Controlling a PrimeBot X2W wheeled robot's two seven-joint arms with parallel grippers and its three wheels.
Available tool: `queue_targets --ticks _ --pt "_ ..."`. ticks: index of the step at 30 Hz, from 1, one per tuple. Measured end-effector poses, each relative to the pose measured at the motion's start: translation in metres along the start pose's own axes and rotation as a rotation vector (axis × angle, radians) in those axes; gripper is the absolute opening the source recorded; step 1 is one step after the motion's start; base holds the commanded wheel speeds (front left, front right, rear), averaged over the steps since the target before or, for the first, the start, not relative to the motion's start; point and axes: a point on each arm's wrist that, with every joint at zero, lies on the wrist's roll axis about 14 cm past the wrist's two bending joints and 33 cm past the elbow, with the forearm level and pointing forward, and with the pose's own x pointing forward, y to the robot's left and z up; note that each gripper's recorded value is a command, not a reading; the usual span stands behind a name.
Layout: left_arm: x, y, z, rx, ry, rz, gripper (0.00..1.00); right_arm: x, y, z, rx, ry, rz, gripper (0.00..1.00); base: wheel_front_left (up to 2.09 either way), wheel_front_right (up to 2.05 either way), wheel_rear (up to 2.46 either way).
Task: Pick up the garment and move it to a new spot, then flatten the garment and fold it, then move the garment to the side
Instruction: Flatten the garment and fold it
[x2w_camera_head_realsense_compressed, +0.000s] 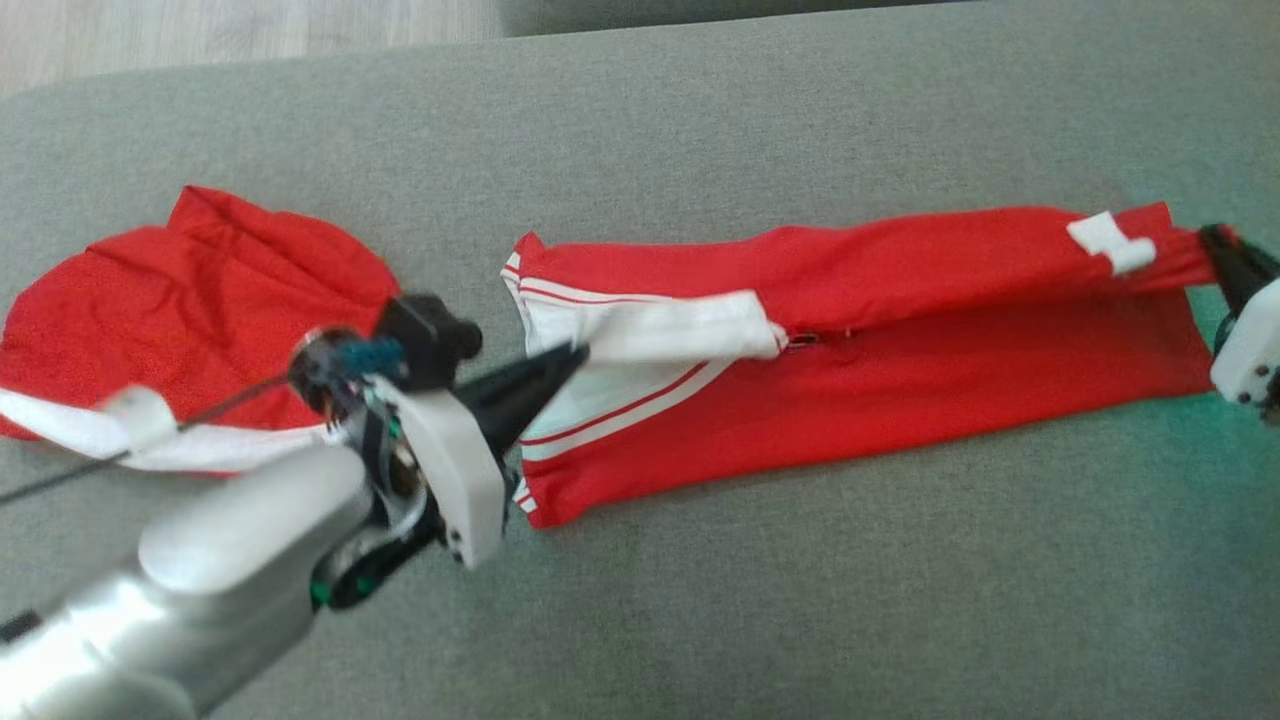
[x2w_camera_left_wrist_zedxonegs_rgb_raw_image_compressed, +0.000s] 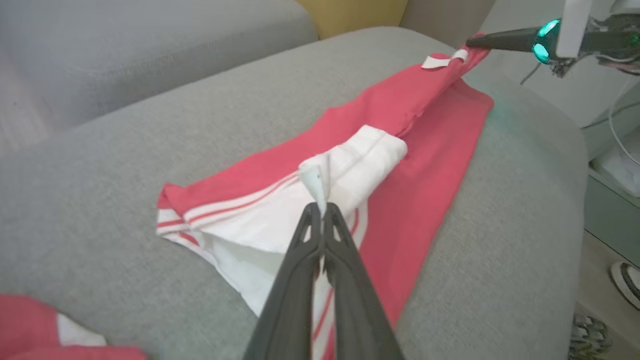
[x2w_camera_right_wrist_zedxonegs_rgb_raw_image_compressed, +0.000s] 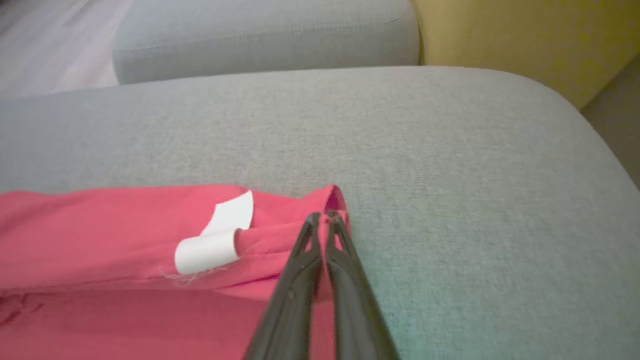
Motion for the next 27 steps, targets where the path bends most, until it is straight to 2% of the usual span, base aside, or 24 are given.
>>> queue_targets --ticks 7,14,27 --pt "-0.005 -0.022 -0.026 -0.007 0.105 -0.044 0.0 -0.005 -0.006 -0.022 -0.087 0.114 0.001 0.0 0.0 0.0 0.0" --pt "-0.006 -0.03 -0.039 0.019 0.158 -0.061 0.0 -0.007 -0.003 -0.039 -0.117 0.19 0.014 0.0 0.0 0.0 0.0" --pt "-0.006 -0.032 -0.024 -0.003 0.111 -0.044 0.0 -0.022 -0.016 -0.053 -0.155 0.278 -0.011 0.0 0.0 0.0 0.0"
